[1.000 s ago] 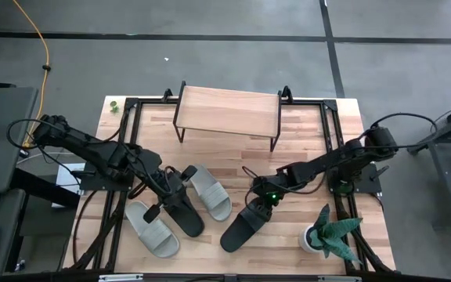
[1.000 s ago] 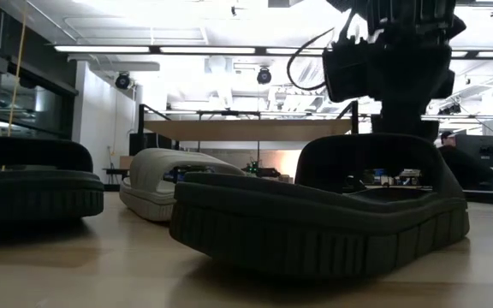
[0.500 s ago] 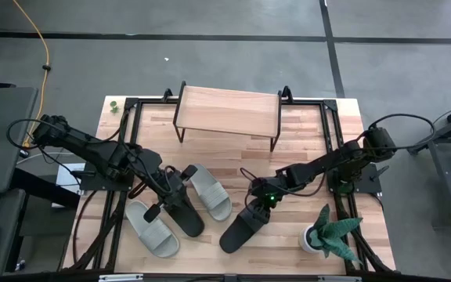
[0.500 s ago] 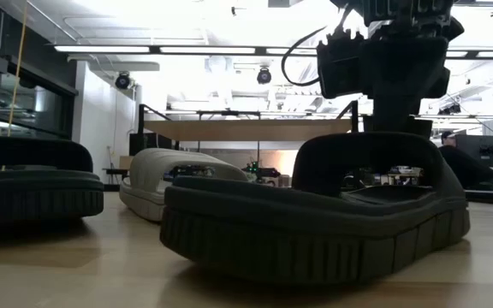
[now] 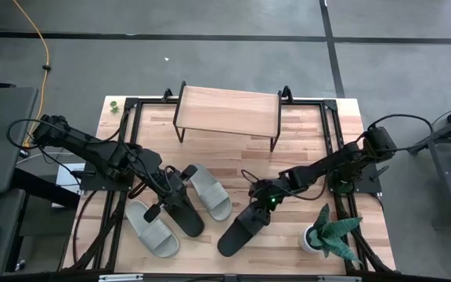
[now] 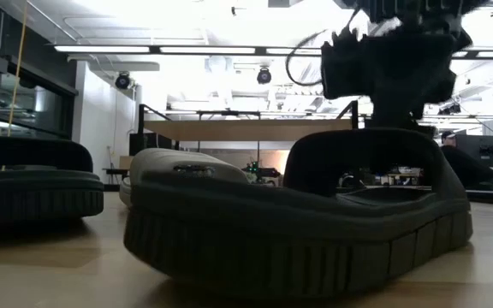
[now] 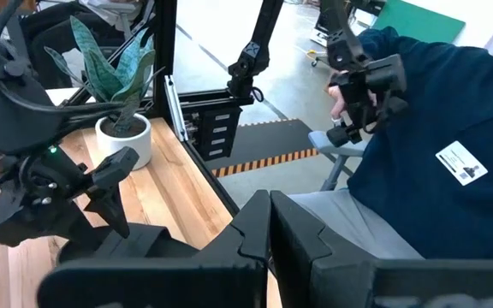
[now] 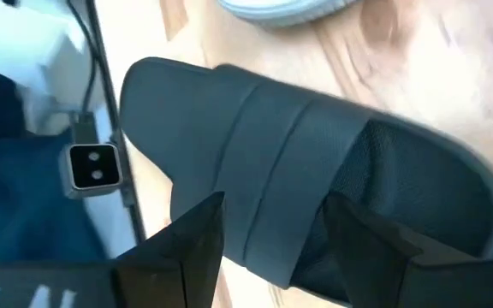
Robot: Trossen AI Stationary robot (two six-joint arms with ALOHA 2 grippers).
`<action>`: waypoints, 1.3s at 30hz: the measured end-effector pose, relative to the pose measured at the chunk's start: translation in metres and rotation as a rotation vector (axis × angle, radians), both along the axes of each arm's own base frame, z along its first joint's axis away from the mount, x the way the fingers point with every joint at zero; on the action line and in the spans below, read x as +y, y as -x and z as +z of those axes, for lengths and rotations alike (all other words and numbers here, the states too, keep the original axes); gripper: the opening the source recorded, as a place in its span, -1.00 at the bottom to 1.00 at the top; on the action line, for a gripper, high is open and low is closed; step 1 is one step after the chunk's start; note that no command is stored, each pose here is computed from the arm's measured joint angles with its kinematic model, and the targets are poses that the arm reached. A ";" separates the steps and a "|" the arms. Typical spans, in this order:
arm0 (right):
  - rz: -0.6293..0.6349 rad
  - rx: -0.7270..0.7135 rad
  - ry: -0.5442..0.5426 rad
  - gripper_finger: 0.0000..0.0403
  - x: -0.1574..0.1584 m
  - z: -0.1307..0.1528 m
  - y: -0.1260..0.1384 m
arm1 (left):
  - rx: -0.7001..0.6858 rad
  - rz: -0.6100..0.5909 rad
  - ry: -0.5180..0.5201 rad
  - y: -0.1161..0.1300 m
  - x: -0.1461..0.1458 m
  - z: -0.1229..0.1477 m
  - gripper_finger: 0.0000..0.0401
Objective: Pick and place slides into the shelf
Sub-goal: Put the right black slipper on the shelf
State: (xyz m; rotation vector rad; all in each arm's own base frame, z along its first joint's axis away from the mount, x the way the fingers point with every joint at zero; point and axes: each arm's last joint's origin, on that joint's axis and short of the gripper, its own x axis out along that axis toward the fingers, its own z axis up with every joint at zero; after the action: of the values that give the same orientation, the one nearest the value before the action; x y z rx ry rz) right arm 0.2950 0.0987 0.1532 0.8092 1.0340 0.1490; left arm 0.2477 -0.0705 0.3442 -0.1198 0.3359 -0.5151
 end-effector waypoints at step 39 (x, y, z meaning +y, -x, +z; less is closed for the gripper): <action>-0.057 -0.132 -0.098 -0.89 0.005 -0.020 0.017 | -0.009 -0.002 -0.012 0.000 0.001 0.000 -1.00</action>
State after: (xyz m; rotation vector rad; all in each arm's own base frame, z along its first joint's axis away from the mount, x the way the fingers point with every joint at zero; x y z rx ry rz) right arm 0.2780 0.1041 0.1337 0.9050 0.8837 0.2029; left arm 0.2478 -0.0699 0.3444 -0.1057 0.3302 -0.5151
